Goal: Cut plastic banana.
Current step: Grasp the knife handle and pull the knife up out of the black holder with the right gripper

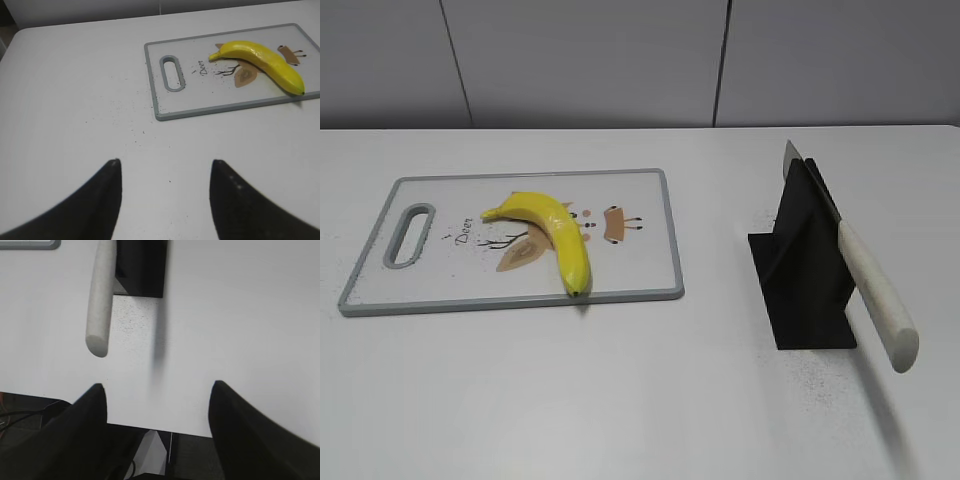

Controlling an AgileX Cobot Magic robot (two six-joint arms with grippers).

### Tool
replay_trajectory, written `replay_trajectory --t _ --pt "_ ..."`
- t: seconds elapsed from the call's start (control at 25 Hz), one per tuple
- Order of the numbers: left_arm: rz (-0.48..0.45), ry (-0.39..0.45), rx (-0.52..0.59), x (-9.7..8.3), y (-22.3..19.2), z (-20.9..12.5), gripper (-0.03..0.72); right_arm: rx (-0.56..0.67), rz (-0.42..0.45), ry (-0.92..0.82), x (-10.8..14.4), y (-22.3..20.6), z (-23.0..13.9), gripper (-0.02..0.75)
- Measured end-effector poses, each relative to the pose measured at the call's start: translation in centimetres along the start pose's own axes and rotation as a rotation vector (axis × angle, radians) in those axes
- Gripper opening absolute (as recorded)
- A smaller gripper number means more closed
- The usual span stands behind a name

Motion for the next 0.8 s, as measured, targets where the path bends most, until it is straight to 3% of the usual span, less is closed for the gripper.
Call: replay_trajectory --t 0.28,0.48,0.8 --pt "0.0 0.0 0.0 0.0 0.0 0.0 0.544 0.116 0.075 0.061 2.2 -3.2 4.9 0.512" --pt "0.0 0.0 0.0 0.0 0.0 0.0 0.544 0.2 0.079 0.059 2.5 -6.6 7.7 0.512" --pt "0.0 0.0 0.0 0.0 0.0 0.0 0.544 0.38 0.067 0.02 2.3 -13.1 7.8 0.512"
Point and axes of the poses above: a point on each arm's last joint axis where the gripper is mounted, y pointing back along that axis away from the gripper, x along the wrist's bending axis when the last joint is at zero, z = x × y, the point moved 3 cm from there along -y, pointing out along that axis toward the gripper, and after that the axes turned 14 degrees about y, right-handed, at the moved point
